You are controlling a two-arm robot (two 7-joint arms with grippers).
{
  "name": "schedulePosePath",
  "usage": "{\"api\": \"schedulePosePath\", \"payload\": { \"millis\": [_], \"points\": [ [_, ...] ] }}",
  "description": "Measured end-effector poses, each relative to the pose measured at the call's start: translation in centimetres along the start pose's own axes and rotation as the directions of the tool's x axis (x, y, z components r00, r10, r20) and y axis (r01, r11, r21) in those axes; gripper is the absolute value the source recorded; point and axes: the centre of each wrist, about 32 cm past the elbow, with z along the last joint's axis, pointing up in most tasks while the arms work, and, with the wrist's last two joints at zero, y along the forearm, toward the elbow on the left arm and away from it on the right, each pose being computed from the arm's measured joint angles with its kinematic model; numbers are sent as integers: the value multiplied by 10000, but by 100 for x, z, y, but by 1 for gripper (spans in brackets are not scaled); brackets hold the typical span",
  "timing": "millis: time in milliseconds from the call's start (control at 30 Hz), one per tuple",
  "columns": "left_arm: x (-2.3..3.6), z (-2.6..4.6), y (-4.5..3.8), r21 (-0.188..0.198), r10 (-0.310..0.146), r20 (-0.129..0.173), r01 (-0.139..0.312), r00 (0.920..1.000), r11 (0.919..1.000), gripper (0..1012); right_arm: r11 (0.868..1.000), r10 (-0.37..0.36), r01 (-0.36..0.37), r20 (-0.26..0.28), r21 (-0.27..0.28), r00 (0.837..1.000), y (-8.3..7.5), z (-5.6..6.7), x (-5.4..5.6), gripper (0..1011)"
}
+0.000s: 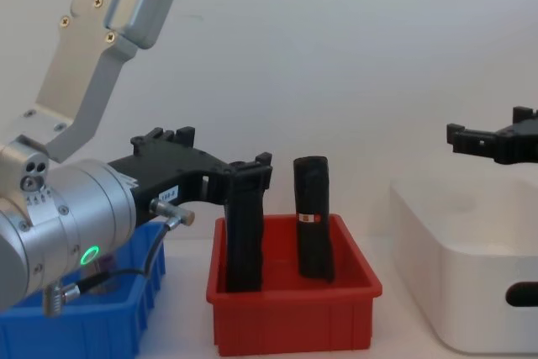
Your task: Pick the cotton swabs from the blue box and place them into the white box.
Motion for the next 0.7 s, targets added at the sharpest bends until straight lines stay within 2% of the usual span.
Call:
{"api": "schedulePosePath", "payload": {
  "millis": [700],
  "points": [
    [0, 0, 0, 0, 0, 0, 0, 10000, 10000, 1004, 9998, -6, 6, 24, 212, 10000, -6, -2, 11, 1002]
  ]
}}
